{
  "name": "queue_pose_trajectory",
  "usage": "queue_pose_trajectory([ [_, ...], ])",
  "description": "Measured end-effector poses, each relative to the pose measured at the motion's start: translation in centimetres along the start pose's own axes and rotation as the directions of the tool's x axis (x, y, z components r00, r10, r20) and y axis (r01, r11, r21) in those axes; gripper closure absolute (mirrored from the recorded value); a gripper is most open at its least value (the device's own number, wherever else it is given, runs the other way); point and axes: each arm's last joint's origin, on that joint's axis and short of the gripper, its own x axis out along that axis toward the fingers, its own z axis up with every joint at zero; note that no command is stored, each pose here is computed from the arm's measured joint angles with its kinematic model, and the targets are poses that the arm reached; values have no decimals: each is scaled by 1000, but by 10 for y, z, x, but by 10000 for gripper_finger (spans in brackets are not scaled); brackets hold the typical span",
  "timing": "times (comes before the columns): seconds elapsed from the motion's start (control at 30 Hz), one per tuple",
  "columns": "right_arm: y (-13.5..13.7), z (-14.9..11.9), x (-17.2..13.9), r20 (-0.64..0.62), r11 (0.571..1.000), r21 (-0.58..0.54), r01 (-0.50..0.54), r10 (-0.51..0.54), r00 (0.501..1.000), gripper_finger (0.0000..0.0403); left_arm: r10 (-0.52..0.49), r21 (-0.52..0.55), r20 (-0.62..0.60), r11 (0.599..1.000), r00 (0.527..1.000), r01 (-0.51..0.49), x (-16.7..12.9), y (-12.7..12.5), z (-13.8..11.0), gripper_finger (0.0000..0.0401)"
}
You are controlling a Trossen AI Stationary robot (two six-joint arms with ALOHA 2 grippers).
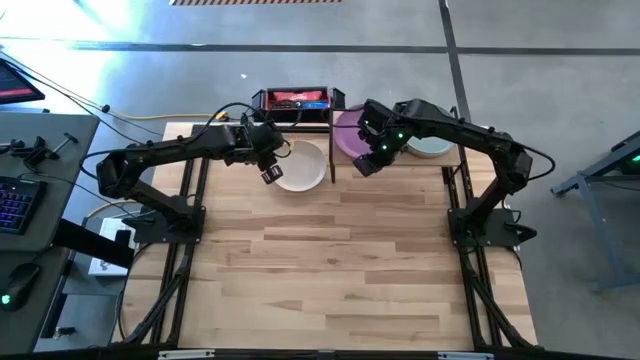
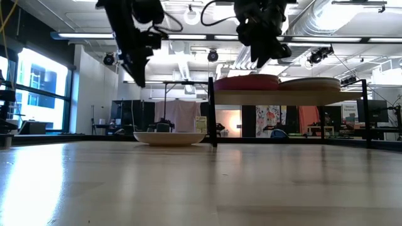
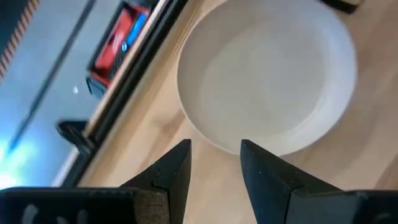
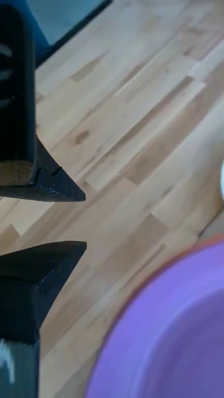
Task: Place and stack plates onto a shelf
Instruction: Stack the white plate on top of the purple plate on the shelf
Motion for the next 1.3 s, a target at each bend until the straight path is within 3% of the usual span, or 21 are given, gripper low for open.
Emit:
queue_pose_trajectory([
  [0.13,1,-2,-4,6,1000,-8,-10,10,1000,311,-32,-165,-55,986,998,23,14,7,-10,275],
  [0.3,0,-2,-4,10,1000,-30,-7,7,1000,311,-57,-379,-103,925,993,14,31,16,-22,275],
  [0.4,1,-1,-4,16,999,-35,-10,10,1000,311,-82,-435,-93,900,992,34,43,22,-25,275],
  [0.5,1,-1,-4,16,999,-44,-10,11,1000,311,-169,-487,-83,867,982,108,57,26,-25,275],
  [0.57,1,-1,-4,18,999,-53,-11,12,1000,311,-170,-519,-99,850,981,95,65,28,-25,275],
  [0.8,1,-1,-4,24,998,-56,-13,14,1000,311,-141,-551,-184,835,973,17,89,36,-29,275],
  [1.3,1,-1,-4,24,997,-82,-12,14,1000,311,-250,-582,-251,811,935,61,142,22,-31,275],
])
